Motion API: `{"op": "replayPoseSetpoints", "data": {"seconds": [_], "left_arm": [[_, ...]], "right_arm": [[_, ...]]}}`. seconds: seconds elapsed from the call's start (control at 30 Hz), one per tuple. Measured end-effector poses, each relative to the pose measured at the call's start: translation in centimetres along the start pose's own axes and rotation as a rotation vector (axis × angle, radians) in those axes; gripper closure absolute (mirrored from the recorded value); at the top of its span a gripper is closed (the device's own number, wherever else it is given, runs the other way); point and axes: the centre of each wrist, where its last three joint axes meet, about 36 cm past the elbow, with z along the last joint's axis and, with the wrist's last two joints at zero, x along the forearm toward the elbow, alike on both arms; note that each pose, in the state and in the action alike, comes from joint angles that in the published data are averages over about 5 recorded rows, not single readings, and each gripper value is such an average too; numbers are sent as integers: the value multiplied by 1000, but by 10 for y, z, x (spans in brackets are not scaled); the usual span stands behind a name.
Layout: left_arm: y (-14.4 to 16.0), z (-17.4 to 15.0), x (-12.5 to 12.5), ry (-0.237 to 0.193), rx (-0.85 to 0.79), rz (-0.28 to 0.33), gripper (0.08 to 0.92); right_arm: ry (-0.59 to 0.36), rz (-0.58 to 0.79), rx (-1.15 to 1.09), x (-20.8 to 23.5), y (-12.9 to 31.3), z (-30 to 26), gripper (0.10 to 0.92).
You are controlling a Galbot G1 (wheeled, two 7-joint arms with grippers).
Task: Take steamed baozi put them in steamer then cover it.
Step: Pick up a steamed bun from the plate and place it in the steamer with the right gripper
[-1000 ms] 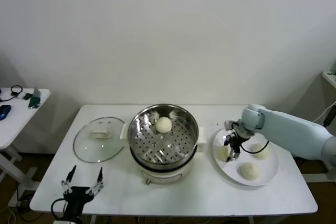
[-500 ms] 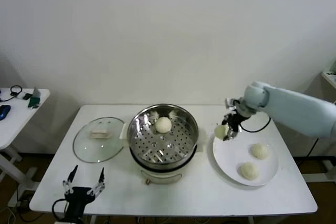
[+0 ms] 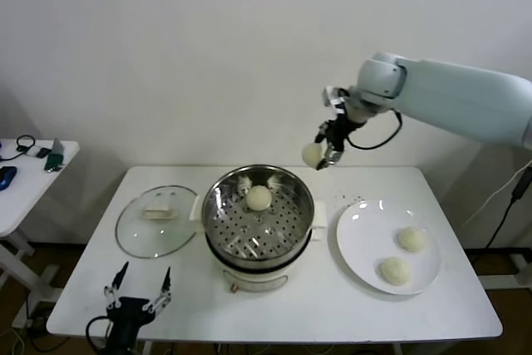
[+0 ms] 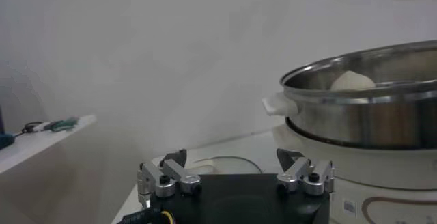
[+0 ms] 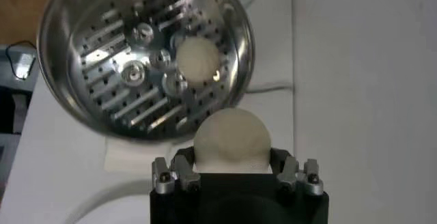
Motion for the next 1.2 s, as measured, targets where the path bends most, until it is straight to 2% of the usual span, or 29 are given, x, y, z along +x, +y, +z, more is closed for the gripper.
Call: {"op": "replayPoseSetpoints", "data": {"seconds": [0.27,0.57,0.87,1.2], "left_arm": [[1,1,0,1,-8,8,177],[5,1,0,-1,-25,11,177],[12,1,-3,-2,-32,3,177],[15,1,-7,-5,-35,0,177]], "right_arm": [[14,-42,69,-39,9,-76,327],[54,-109,143,-103,26,-128,327],[80,-161,193,-154,44,-157,327],[106,-182,223,-175,54,-162,324]]}}
